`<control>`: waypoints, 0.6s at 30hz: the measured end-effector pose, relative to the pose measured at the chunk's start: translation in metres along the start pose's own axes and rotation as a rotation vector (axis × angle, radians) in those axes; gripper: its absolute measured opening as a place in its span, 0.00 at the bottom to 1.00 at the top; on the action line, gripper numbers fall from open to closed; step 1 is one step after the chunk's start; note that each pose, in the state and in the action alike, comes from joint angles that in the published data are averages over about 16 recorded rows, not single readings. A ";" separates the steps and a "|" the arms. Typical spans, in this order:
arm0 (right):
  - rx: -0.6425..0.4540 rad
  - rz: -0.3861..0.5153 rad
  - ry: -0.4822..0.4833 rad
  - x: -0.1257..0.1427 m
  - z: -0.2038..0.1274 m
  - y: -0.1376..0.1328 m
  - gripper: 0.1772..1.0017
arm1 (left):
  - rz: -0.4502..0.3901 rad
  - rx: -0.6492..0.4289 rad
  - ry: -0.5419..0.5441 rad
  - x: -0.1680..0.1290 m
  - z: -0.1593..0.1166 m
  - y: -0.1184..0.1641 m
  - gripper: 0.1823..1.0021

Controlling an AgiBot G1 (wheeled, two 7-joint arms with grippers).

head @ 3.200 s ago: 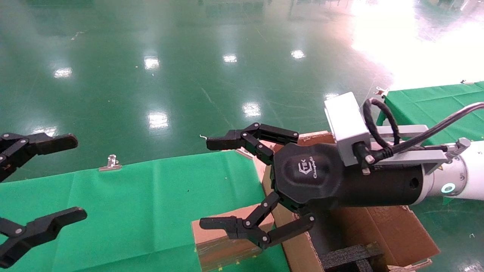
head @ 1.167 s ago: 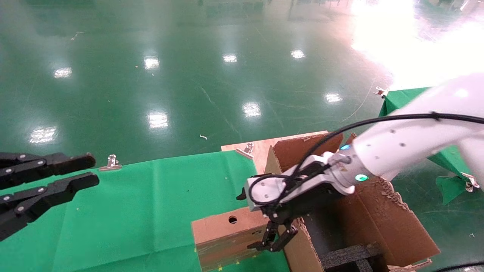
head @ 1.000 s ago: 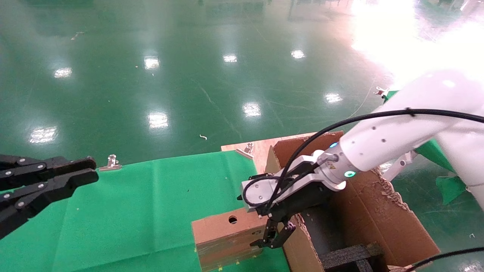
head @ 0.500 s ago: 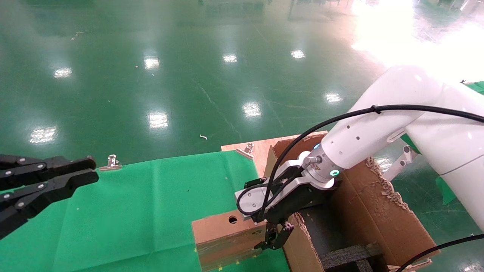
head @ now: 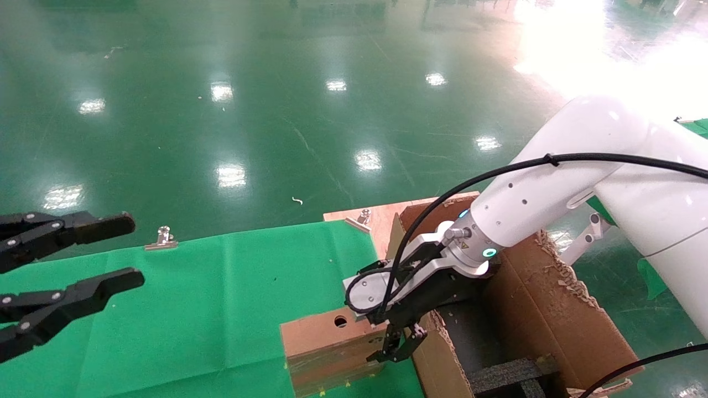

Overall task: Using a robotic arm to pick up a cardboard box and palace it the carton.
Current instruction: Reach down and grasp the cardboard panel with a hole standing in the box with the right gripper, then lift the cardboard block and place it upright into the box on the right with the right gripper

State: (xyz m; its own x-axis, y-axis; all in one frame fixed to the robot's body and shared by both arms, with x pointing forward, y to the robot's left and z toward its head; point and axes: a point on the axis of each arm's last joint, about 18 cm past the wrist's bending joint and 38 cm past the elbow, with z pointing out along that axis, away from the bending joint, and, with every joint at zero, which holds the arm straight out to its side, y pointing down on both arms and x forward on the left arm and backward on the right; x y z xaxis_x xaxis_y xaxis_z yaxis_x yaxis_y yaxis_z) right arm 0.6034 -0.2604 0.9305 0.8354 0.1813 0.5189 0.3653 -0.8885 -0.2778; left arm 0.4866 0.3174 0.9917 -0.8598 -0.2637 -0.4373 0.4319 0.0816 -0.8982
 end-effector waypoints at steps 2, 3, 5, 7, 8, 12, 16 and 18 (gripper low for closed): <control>0.001 0.001 0.000 0.000 0.000 0.000 0.88 | 0.000 0.000 0.000 0.000 0.000 0.000 0.34; 0.001 0.001 0.000 0.000 0.000 0.000 0.86 | 0.000 0.000 0.000 0.000 0.000 0.000 0.36; 0.002 0.002 0.000 -0.001 0.000 0.000 0.82 | 0.000 0.000 0.000 0.000 0.000 0.000 0.42; 0.003 0.002 0.000 -0.001 0.000 0.000 0.78 | 0.000 0.000 0.000 0.000 0.000 0.000 0.49; 0.003 0.002 0.000 -0.001 0.000 0.000 0.76 | 0.000 0.000 0.000 0.000 0.000 0.000 0.51; 0.004 0.003 0.000 -0.001 0.000 0.000 0.64 | 0.000 0.000 0.000 0.000 0.000 0.000 0.64; 0.004 0.003 0.000 -0.001 0.000 0.000 0.54 | 0.000 0.000 0.000 0.000 0.000 0.000 0.74; 0.005 0.005 0.000 -0.001 0.000 0.000 0.48 | 0.000 0.000 0.000 0.000 0.000 0.000 0.79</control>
State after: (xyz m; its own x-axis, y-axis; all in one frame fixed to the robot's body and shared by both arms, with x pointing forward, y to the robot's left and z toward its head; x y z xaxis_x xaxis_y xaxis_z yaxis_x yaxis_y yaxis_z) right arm 0.6024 -0.2606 0.9299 0.8369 0.1768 0.5179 0.3636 -0.8870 -0.2846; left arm 0.4865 0.3173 0.9917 -0.8598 -0.2636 -0.4374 0.4319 0.0815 -0.8982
